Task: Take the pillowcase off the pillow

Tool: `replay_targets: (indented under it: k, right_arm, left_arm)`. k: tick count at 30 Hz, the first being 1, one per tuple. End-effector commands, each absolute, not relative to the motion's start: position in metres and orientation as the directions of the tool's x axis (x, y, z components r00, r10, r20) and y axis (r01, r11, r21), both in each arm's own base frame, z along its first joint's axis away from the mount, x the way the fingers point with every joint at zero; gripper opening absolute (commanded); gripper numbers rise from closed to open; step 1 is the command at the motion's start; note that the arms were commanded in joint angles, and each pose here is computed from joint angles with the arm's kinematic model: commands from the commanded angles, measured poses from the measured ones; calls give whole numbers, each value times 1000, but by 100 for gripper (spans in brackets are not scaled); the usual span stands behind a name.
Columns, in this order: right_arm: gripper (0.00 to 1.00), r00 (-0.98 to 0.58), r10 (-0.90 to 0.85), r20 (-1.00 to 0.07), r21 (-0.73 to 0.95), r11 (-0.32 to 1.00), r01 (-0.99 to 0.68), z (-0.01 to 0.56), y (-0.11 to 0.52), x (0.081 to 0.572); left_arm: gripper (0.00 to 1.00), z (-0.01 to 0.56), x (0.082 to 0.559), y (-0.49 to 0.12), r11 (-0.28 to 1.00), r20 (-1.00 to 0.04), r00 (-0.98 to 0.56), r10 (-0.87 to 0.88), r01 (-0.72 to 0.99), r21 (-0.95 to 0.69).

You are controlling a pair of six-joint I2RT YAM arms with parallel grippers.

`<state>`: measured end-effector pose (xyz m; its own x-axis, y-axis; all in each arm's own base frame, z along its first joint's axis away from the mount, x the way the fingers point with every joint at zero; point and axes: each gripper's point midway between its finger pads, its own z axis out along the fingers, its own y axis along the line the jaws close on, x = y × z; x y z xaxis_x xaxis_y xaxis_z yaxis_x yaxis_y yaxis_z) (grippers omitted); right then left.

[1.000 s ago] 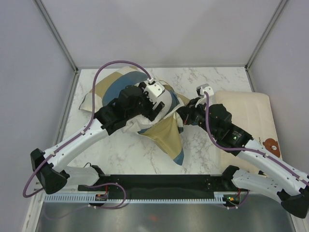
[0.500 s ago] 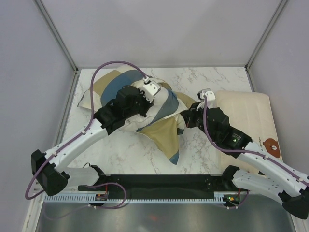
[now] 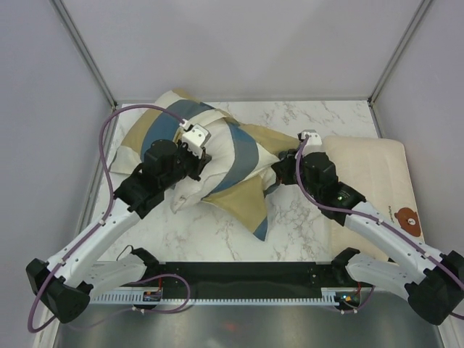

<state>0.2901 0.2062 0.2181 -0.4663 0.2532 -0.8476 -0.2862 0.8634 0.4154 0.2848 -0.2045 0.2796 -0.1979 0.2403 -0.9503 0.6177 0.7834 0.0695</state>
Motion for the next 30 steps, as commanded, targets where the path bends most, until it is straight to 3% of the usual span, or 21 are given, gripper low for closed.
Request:
replay_targets:
  k: [1, 2, 4, 5, 6, 9, 13, 14, 18, 23, 30]
  right_arm:
    - [26, -334, 282, -899, 336, 935, -115, 245, 148, 318]
    - [37, -333, 283, -900, 346, 927, -147, 253, 152, 316]
    - [44, -305, 289, -907, 364, 903, -228, 280, 160, 308]
    - [53, -291, 284, -914, 362, 894, -264, 290, 163, 305]
    - [69, -274, 254, -928, 339, 879, -336, 306, 170, 298]
    - [85, -259, 190, -947, 289, 857, -427, 324, 181, 293]
    - [89, -329, 120, -937, 306, 737, -603, 321, 221, 283]
    - [94, -361, 114, -926, 328, 715, -617, 312, 228, 282]
    - [96, -426, 40, -904, 358, 615, -702, 263, 251, 268]
    - [97, -465, -44, -884, 350, 599, -720, 213, 250, 254]
    - [98, -397, -121, -910, 255, 592, -765, 186, 246, 253]
  left_arm:
    - [2, 276, 289, -141, 892, -931, -248, 269, 427, 144]
    - [2, 274, 289, -141, 893, -929, -254, 271, 427, 144]
    - [2, 270, 288, -139, 897, -926, -263, 271, 418, 143]
    - [2, 269, 288, -139, 897, -926, -266, 269, 419, 140]
    - [2, 268, 287, -139, 896, -925, -268, 271, 422, 140]
    - [2, 266, 286, -138, 897, -924, -270, 271, 420, 141]
    - [2, 267, 284, -133, 904, -928, -261, 265, 402, 145]
    - [2, 268, 284, -131, 906, -929, -259, 263, 396, 146]
    - [2, 270, 287, -122, 920, -933, -255, 255, 359, 154]
    - [2, 273, 289, -114, 930, -937, -252, 242, 335, 150]
    - [2, 273, 289, -115, 928, -939, -251, 235, 345, 140]
